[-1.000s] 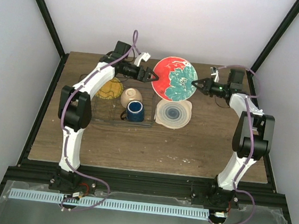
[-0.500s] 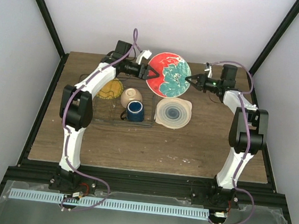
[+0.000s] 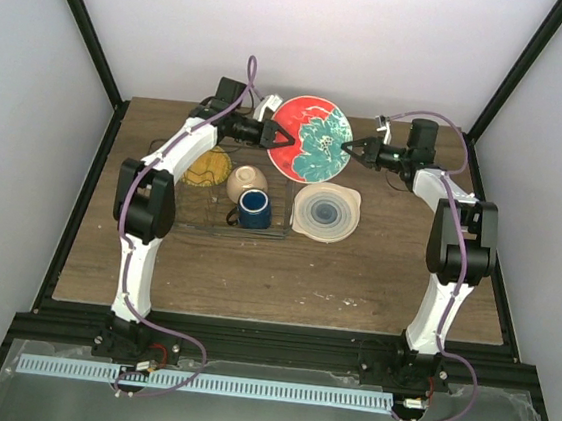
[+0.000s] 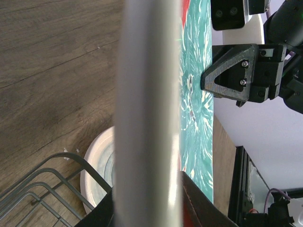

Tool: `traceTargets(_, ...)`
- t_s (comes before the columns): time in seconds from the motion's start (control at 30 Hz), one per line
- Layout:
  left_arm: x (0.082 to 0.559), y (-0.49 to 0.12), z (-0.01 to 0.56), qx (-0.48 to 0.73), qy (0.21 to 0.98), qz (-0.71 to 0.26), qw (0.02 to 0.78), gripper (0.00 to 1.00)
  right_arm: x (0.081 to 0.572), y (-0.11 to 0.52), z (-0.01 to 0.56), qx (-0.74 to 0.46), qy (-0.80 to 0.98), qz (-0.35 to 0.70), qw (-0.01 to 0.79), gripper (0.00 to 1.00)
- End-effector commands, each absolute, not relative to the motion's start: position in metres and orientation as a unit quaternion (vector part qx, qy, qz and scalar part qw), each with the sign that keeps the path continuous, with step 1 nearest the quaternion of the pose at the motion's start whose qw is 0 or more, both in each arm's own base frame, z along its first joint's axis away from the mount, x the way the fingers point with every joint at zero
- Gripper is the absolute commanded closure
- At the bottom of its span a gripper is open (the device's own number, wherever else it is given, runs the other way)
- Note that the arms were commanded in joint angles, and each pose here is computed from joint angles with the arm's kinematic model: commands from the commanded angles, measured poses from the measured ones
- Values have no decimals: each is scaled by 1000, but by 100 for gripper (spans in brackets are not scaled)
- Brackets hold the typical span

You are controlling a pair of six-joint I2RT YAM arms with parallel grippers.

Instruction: Load the mixed dishes into the dish rack

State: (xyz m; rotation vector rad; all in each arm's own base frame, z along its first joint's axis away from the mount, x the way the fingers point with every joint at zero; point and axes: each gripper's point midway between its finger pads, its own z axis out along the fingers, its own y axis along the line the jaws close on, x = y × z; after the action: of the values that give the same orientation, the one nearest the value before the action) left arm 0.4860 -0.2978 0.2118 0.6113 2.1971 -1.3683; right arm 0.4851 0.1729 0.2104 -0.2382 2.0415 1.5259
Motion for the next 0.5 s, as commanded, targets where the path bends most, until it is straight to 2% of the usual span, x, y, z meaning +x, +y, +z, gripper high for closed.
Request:
traceTargets(0.0, 486, -309, 238, 278, 769, -502, 282, 87, 479, 183, 248, -134, 739, 590, 297, 94)
traceTargets(0.1, 487, -308, 246, 279, 766, -500, 291, 90, 480, 181, 242, -131, 747, 579, 298, 87)
traceTargets(0.27, 489, -306, 265, 279, 761, -499, 307, 93, 479, 180, 230, -130, 760, 564, 294, 69)
traceTargets(0.47, 496, -297, 280, 273, 762, -487, 329, 98, 467, 180, 232, -147, 760, 560, 296, 57)
